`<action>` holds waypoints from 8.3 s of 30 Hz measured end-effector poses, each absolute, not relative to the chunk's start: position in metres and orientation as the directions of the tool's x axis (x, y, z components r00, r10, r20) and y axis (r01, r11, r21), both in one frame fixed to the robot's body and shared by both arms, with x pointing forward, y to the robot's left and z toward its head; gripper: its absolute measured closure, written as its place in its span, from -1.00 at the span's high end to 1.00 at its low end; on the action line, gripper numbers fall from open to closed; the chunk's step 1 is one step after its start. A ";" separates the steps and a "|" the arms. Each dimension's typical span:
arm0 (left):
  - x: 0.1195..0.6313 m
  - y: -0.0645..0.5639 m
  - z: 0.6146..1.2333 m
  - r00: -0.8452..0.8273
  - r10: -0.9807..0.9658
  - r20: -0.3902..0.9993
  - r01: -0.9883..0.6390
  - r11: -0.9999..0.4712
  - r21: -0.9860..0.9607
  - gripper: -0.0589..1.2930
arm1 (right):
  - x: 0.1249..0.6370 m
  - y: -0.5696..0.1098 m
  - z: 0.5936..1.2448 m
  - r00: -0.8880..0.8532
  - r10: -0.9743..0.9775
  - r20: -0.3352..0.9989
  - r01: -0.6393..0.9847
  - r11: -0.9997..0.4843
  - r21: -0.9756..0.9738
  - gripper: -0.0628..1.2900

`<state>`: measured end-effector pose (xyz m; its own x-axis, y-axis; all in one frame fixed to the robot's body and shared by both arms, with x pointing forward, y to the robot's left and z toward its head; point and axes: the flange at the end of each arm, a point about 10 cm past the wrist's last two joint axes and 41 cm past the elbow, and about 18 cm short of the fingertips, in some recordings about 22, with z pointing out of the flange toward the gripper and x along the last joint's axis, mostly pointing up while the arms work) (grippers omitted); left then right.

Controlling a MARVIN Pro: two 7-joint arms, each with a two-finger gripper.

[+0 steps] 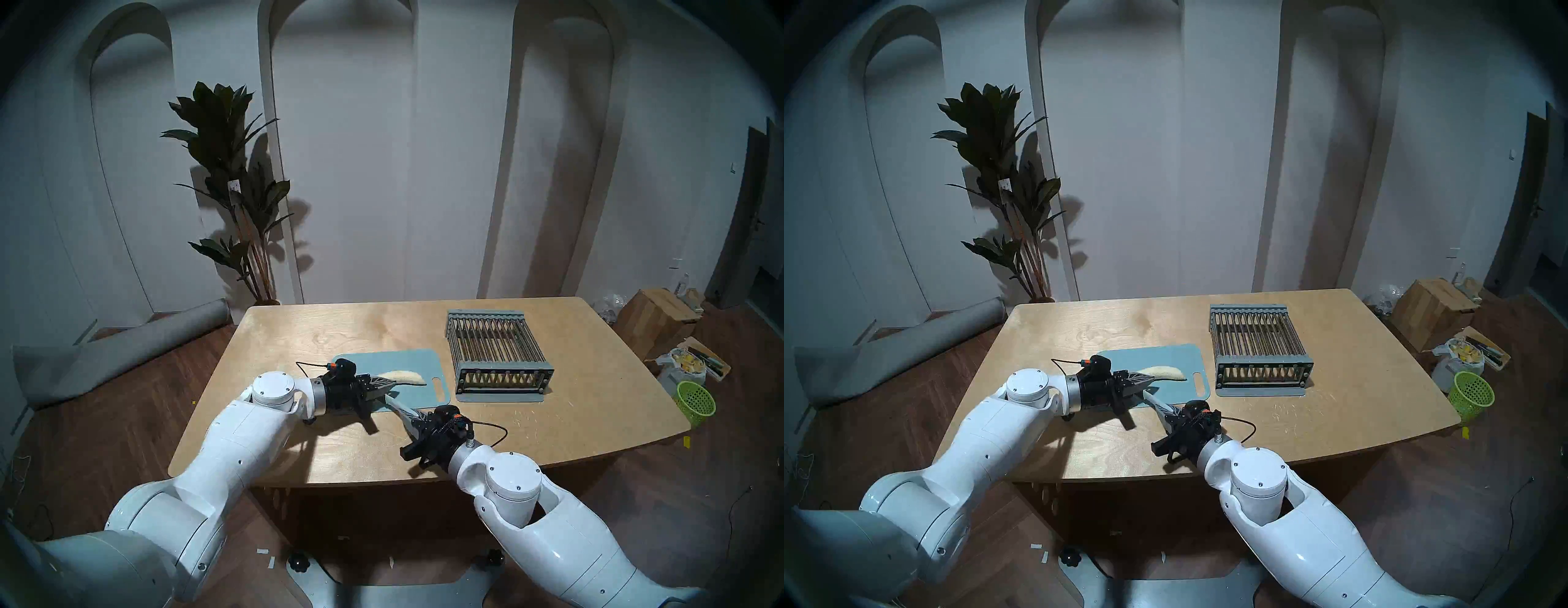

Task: Cut the banana into four pieces on the cutting board

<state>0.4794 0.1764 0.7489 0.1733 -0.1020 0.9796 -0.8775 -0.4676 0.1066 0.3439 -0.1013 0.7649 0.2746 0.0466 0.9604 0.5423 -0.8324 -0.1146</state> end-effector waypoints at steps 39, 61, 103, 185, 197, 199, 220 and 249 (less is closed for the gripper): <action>0.456 0.232 0.855 -0.029 0.378 0.925 -0.799 -0.565 0.205 -0.95 | 0.363 -0.113 0.817 0.169 -0.058 0.984 0.495 -0.858 -0.135 -0.95; 0.468 0.100 0.883 -0.025 0.097 0.995 -0.884 -0.467 0.023 -0.95 | 0.348 -0.131 0.787 0.209 -0.015 0.978 0.470 -0.875 -0.114 -0.95; 0.490 0.122 0.790 0.087 -0.154 0.984 -0.875 -0.485 0.001 -0.95 | 0.376 -0.124 0.769 0.227 -0.041 0.973 0.495 -0.856 -0.151 -0.95; 0.501 0.176 0.829 0.080 -0.063 0.995 -0.742 -0.670 0.018 -0.95 | 0.379 -0.108 0.792 0.431 -0.116 0.895 0.420 -0.852 -0.313 -0.95; 0.490 0.167 0.863 0.043 0.037 0.998 -0.766 -0.641 0.057 -0.95 | 0.363 -0.119 0.812 0.259 0.003 0.966 0.439 -0.891 -0.115 -0.95; 0.487 0.166 0.861 0.054 0.035 0.998 -0.769 -0.636 0.064 -0.95 | 0.361 -0.123 0.812 0.246 0.010 0.969 0.424 -0.900 -0.098 -0.95; 0.463 0.120 0.843 0.019 -0.144 0.989 -0.825 -0.561 -0.066 -0.95 | 0.336 -0.139 0.785 0.237 0.008 0.971 0.345 -0.935 -0.076 -0.95; 0.490 0.051 0.830 -0.007 -0.294 0.956 -0.868 -0.472 -0.151 -0.95 | 0.364 -0.141 0.756 0.269 -0.019 0.963 0.340 -0.934 -0.114 -0.95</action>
<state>0.4900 0.0514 0.8304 -0.0068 -0.2936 0.9559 -0.8684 -0.4723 -0.1512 0.3638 -0.1408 0.7562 0.2687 -0.0194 0.9630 0.3396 -0.9337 -0.1136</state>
